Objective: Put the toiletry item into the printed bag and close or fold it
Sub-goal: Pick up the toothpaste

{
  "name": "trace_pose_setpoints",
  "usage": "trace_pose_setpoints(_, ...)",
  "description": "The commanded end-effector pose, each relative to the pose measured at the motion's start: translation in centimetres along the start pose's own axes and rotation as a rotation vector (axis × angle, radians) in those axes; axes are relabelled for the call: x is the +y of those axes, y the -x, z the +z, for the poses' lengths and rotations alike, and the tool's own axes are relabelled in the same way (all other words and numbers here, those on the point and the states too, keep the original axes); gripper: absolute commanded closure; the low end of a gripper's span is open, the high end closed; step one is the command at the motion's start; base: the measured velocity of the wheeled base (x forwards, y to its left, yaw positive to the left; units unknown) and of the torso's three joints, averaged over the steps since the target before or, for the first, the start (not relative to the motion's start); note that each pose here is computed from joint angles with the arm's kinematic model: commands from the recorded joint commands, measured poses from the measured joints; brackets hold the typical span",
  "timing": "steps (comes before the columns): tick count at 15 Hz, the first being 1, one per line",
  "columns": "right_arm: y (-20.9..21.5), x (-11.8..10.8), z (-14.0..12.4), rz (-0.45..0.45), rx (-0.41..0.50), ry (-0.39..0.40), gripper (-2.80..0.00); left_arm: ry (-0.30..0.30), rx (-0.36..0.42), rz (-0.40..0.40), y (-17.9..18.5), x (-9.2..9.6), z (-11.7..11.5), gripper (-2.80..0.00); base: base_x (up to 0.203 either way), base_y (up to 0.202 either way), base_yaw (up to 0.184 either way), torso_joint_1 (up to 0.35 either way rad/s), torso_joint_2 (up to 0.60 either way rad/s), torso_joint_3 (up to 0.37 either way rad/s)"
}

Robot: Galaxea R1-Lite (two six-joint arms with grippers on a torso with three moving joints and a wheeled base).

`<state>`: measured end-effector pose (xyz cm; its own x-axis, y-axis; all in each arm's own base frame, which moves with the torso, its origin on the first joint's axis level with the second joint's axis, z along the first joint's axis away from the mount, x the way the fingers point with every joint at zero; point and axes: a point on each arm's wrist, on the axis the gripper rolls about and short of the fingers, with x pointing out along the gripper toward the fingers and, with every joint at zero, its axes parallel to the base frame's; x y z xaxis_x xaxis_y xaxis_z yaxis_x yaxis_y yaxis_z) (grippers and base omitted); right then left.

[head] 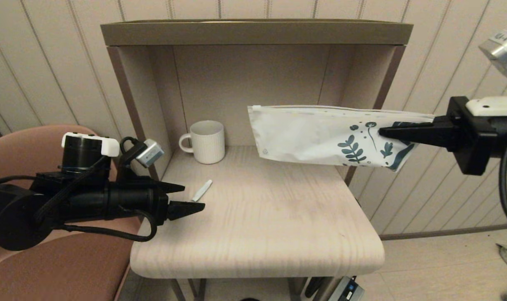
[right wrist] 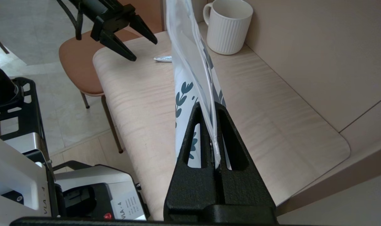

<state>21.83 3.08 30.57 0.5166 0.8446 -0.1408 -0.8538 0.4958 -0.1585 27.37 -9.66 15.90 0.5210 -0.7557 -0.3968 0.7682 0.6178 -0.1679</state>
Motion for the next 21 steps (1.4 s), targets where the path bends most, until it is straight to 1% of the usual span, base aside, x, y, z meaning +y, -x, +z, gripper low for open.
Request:
trace_pose_setpoints(1,-0.03,-0.02,-0.06,0.006,-0.001,0.0,0.0,-0.005,-0.006,-0.003,0.21,-0.14,0.08,-2.8,0.0,0.0,0.0,0.0,0.0,0.0)
trace_pose_setpoints(12,-0.15,-0.01,-0.19,0.012,0.0,-0.001,0.0,-0.005,-0.007,-0.001,0.35,-0.24,0.03,-2.8,0.0,0.0,0.0,0.0,0.0,0.0)
trace_pose_setpoints(14,-0.15,-0.01,-0.19,0.012,0.0,-0.001,0.0,-0.01,-0.003,0.017,0.22,-0.27,0.06,-2.8,0.0,0.0,0.0,0.0,0.0,0.0)
trace_pose_setpoints(17,-0.12,-0.04,-0.17,0.012,-0.002,0.002,0.0,-0.014,0.007,0.008,-0.24,-0.72,-0.02,-2.8,0.0,0.0,0.0,0.0,0.0,0.0)
trace_pose_setpoints(21,0.11,-0.18,-0.29,-0.001,-0.008,0.01,0.0,-0.011,0.019,0.057,-0.4,-0.57,-0.21,-2.8,0.0,0.0,0.0,0.0,0.0,0.0)
